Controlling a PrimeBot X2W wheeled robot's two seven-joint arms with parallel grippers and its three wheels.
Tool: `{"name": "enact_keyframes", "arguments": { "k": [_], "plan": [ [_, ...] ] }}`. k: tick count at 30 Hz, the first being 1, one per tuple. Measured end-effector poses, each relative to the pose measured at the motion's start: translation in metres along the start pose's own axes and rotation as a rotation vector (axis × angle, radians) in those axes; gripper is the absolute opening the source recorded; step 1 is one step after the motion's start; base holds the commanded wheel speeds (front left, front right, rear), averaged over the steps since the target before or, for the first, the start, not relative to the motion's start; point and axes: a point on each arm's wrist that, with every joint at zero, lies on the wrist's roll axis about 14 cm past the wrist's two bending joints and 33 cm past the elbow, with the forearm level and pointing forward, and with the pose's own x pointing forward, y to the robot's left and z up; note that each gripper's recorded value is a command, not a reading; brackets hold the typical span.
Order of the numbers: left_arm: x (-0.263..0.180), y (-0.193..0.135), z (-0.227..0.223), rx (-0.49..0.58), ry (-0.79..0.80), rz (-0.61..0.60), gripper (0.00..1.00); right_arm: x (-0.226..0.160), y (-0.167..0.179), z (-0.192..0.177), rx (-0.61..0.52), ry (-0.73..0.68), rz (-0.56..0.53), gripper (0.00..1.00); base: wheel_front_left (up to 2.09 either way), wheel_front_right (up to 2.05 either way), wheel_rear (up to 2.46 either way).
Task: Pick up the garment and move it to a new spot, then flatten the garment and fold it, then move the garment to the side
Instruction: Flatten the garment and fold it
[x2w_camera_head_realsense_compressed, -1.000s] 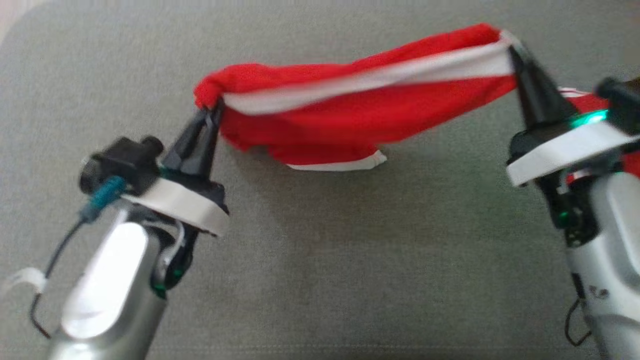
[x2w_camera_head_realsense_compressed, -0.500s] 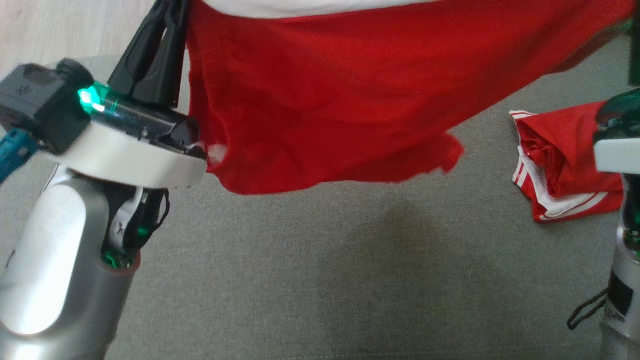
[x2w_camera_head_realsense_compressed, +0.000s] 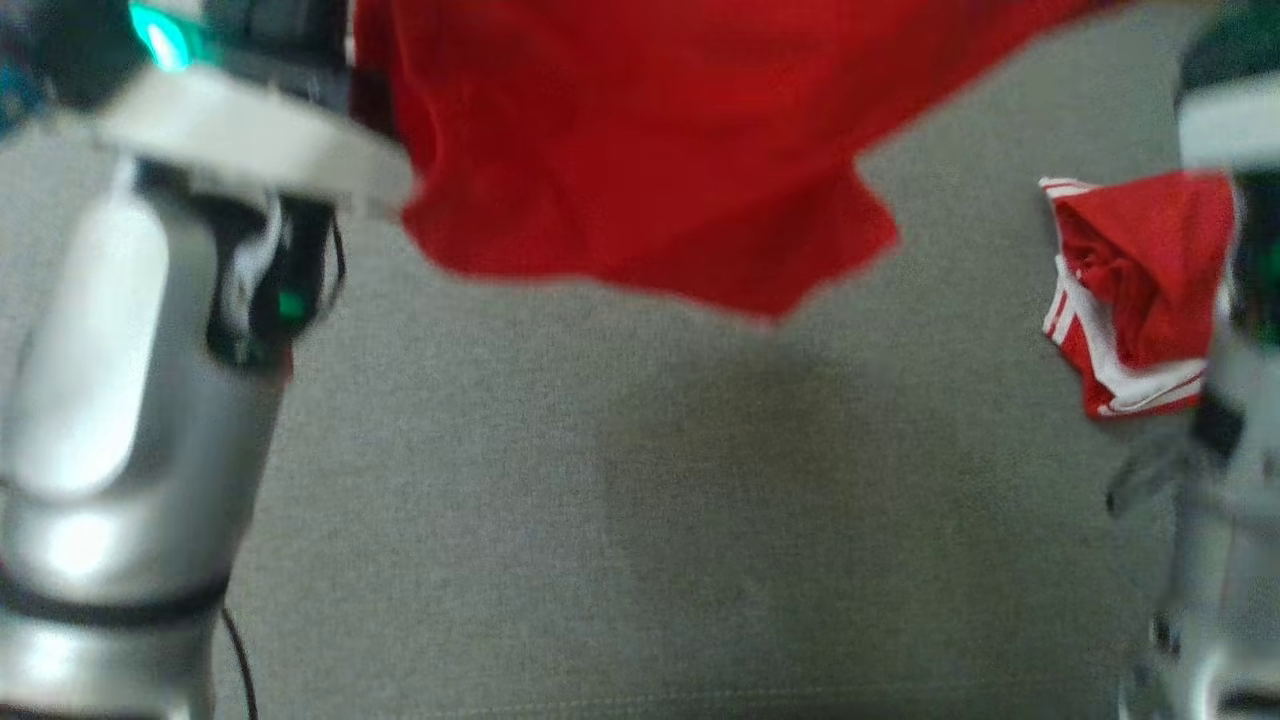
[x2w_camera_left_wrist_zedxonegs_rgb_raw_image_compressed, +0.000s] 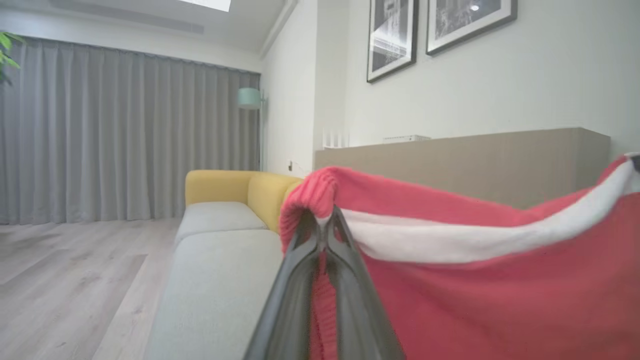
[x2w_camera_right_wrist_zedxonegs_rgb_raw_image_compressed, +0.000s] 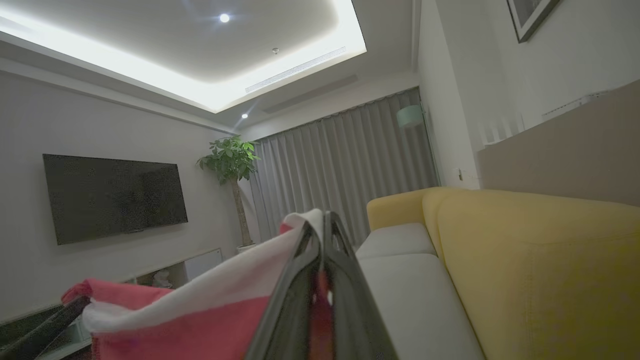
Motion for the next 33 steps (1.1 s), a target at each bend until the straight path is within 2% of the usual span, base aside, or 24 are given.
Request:
{"name": "enact_keyframes", "arguments": {
  "k": [6,8,13,19,23,26,30,31,33],
  "plan": [
    [0.062,0.024,-0.012,0.026,-0.064,0.034,0.00,0.079,-0.010,-0.022,0.008,0.004,0.015,0.00,0.00,0.00,0.00],
    [0.081,0.037,-0.026,0.033,-0.042,0.073,0.00,0.105,-0.009,-0.040,0.001,0.016,0.021,0.00,0.00,0.00,0.00],
    [0.081,0.050,-0.069,0.032,0.102,0.137,0.00,0.107,-0.017,-0.087,-0.012,0.124,-0.012,0.00,0.00,0.00,0.00],
    [0.028,0.060,-0.174,-0.070,0.415,0.231,0.00,0.065,-0.044,-0.191,-0.014,0.435,-0.092,0.00,0.00,0.00,0.00],
    [-0.015,0.068,-0.230,-0.136,0.566,0.297,0.00,0.034,-0.049,-0.250,-0.045,0.603,-0.083,0.00,0.00,0.00,0.00],
    [-0.042,0.065,-0.259,-0.173,0.642,0.297,0.00,-0.008,-0.047,-0.298,-0.032,0.733,-0.074,0.00,0.00,0.00,0.00],
    [-0.087,0.046,-0.285,-0.231,0.727,0.287,0.00,-0.078,-0.040,-0.337,0.057,0.824,-0.118,0.00,0.00,0.00,0.00],
    [-0.087,0.046,-0.285,-0.231,0.727,0.287,0.00,-0.078,-0.040,-0.337,0.057,0.824,-0.118,0.00,0.00,0.00,0.00],
    [-0.104,0.038,-0.292,-0.263,0.742,0.293,0.00,-0.105,-0.037,-0.349,0.090,0.856,-0.137,0.00,0.00,0.00,0.00]
  ]
}}
